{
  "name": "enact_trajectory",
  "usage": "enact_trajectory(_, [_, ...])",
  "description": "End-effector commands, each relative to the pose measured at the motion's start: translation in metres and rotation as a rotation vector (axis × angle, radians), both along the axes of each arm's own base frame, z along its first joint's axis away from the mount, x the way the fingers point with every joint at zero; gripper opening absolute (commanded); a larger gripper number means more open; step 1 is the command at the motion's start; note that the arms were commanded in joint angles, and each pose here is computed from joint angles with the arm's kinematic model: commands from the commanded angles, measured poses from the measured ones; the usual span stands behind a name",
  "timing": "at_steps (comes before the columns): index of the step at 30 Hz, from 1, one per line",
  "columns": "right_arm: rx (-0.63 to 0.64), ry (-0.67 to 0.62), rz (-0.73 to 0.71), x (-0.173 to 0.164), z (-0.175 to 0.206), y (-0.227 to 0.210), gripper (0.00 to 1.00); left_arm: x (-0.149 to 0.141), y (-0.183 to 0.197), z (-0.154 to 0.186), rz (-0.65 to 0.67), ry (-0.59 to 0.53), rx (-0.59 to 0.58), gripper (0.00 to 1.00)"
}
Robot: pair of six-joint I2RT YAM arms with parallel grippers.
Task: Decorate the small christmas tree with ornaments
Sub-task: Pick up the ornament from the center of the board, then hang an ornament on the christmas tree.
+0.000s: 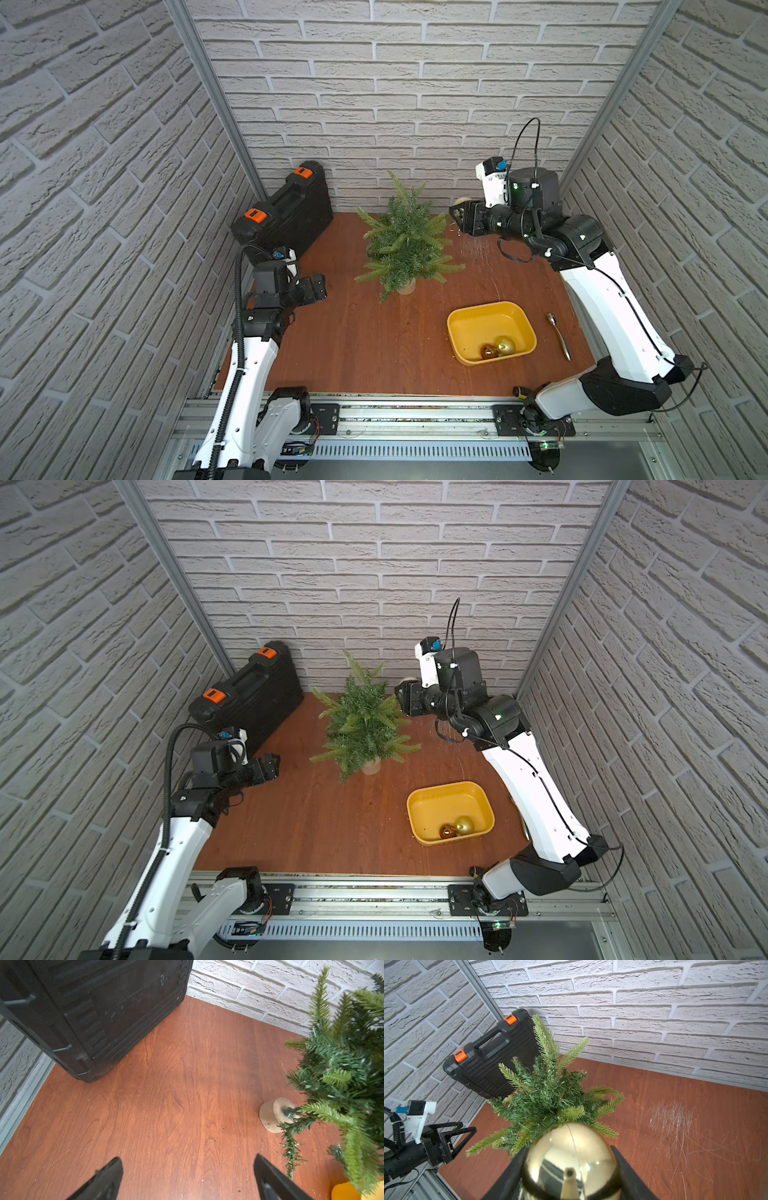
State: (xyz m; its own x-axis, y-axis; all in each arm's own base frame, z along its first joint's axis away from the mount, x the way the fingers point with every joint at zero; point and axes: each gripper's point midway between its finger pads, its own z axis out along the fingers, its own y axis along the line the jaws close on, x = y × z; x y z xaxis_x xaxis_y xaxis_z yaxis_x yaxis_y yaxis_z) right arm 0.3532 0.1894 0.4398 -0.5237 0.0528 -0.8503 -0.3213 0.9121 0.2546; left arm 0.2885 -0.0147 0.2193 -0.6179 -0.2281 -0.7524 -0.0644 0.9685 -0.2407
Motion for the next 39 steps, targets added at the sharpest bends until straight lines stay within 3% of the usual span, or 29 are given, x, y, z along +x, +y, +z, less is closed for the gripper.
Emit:
enact_trajectory(1, [-0.011, -0.027, -0.001, -0.003, 0.010, 0.004, 0.51, 0.003, 0.001, 0.005, 0.005, -0.034, -0.003, 0.98])
enact_trajectory(39, [-0.117, -0.056, -0.083, 0.035, 0.003, 0.006, 0.52, 0.002, 0.002, 0.007, 0.007, -0.042, 0.000, 0.98])
